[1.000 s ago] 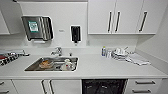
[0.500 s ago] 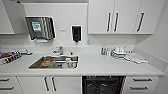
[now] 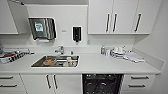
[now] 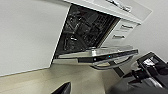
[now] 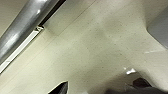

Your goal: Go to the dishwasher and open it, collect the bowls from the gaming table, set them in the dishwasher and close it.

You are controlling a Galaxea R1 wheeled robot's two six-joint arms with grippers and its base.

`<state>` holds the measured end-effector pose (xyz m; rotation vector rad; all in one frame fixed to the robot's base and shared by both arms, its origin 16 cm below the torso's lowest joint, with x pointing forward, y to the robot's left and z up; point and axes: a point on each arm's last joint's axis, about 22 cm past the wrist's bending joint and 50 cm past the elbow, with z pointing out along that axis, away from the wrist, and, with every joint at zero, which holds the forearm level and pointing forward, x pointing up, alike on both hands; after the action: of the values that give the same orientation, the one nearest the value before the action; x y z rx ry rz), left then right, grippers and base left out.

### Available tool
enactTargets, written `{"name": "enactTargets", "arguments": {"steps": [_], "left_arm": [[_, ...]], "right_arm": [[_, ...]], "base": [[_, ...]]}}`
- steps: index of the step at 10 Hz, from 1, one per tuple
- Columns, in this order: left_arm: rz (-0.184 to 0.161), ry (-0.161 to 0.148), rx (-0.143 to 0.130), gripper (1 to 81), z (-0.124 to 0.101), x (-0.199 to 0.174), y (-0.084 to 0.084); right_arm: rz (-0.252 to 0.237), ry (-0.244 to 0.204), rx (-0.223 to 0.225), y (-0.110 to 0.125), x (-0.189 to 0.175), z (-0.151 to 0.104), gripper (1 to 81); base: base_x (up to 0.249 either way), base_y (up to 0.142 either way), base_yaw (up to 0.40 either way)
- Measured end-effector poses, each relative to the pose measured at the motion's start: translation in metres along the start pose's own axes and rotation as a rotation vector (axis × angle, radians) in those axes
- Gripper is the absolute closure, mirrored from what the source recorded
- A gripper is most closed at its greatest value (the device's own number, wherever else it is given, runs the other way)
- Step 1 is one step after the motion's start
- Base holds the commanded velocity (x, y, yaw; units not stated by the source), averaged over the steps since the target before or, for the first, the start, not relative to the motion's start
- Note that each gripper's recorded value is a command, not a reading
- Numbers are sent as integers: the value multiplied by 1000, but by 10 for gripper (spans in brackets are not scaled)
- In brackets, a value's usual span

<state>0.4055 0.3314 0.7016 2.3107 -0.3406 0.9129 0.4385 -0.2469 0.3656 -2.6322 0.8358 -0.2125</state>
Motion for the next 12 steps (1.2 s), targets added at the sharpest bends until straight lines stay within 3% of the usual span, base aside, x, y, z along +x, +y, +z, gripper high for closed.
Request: {"name": "enactTargets", "arguments": {"steps": [2, 4, 8, 10, 12], "left_arm": [[-7, -2, -13, 10, 10, -4, 2], [-24, -25, -4, 10, 20, -21, -7], [-75, -102, 51, 10, 47, -82, -42], [-113, -158, 71, 10, 65, -130, -52], [-138, -195, 93, 10, 90, -171, -61]], "right_arm": [[-6, 10, 10, -2, -3, 8, 10], [-91, 2, 0, 11, -12, 10, 10], [-240, 10, -59, 83, -27, 9, 10], [-340, 20, -38, 107, -42, 9, 10], [-418, 14, 3, 114, -66, 11, 10]], "base": [[0, 0, 0], [0, 0, 0], [0, 0, 0], [0, 0, 0], [0, 0, 0]]}}
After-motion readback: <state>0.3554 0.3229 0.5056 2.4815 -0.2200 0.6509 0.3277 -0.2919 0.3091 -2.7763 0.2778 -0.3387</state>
